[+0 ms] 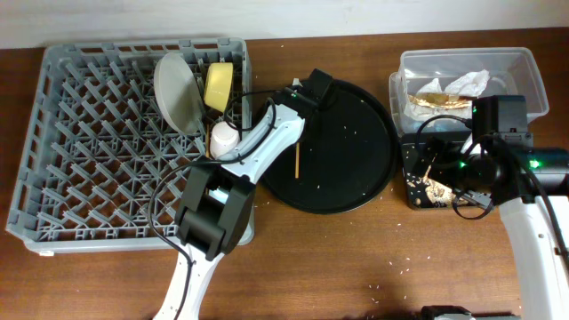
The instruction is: Sort waste into correct bins and load items into the dishwasher rack
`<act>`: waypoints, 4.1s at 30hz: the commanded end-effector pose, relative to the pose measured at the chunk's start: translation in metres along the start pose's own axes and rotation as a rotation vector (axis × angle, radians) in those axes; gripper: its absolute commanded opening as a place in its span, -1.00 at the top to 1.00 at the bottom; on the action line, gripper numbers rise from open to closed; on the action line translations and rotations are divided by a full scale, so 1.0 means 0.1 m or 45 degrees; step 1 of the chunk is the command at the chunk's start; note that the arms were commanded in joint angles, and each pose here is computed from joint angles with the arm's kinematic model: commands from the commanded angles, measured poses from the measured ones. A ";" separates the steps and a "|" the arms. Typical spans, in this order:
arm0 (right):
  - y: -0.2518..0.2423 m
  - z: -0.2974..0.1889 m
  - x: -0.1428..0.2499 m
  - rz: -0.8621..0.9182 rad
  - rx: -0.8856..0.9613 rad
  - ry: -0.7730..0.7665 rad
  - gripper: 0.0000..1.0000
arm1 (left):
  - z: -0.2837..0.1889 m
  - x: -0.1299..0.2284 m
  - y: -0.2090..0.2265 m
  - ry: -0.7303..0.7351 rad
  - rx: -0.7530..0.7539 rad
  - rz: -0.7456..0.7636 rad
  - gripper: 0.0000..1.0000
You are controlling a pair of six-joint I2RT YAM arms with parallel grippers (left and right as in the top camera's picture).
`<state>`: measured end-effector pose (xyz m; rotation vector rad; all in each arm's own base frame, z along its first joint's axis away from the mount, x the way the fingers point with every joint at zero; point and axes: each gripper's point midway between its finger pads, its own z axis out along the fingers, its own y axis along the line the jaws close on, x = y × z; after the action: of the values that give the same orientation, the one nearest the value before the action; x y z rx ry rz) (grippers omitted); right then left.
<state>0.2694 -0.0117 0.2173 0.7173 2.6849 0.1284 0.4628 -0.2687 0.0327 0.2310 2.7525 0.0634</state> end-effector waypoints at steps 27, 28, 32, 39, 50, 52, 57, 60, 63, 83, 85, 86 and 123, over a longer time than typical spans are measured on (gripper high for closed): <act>-0.04 0.00 -0.03 0.017 0.026 -0.012 -0.97 | 0.10 0.09 0.01 0.074 -0.043 0.079 0.99; -0.04 0.00 -0.03 0.017 0.026 -0.012 -0.97 | 0.03 0.04 0.04 0.070 -0.042 0.084 0.99; -0.04 0.00 -0.03 0.017 0.025 -0.011 -0.97 | -0.37 -0.18 0.19 0.061 -0.048 0.060 0.99; -0.04 0.00 -0.03 0.017 0.025 -0.012 -0.97 | -1.33 -0.44 0.49 0.015 -0.040 0.090 0.99; -0.04 0.00 -0.03 0.017 0.025 -0.011 -0.97 | -2.12 -0.36 0.84 -0.026 0.029 0.176 0.99; -0.04 0.00 -0.03 0.017 0.025 -0.011 -0.97 | -2.27 -0.29 0.96 -0.026 0.020 0.168 0.99; -0.04 0.00 -0.03 0.017 0.025 -0.012 -0.97 | -2.48 0.10 1.45 0.076 -0.036 0.048 0.99; -0.04 0.00 -0.03 0.017 0.025 -0.012 -0.97 | -2.35 0.26 1.68 0.158 -0.077 -0.096 0.99; -0.04 0.00 -0.03 0.018 0.025 -0.012 -0.97 | -2.09 0.39 1.78 0.247 -0.112 -0.178 0.99; -0.04 0.00 -0.03 0.017 0.026 -0.012 -0.97 | -0.93 0.92 1.97 0.425 -0.157 -0.192 0.95; -0.04 0.00 -0.03 0.017 0.025 -0.011 -0.97 | -0.93 0.91 1.97 0.421 -0.154 -0.177 0.59; -0.04 0.00 -0.03 0.017 0.026 -0.012 -0.97 | -0.93 0.91 1.97 0.421 -0.154 -0.177 0.46; -0.04 0.00 -0.03 0.018 0.024 -0.014 -0.97 | -3.61 0.28 2.45 -0.361 -0.223 -0.294 -0.99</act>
<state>0.2694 -0.0117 0.2173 0.7168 2.6850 0.1283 0.3402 -0.0315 0.3738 -0.1124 2.4657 0.1715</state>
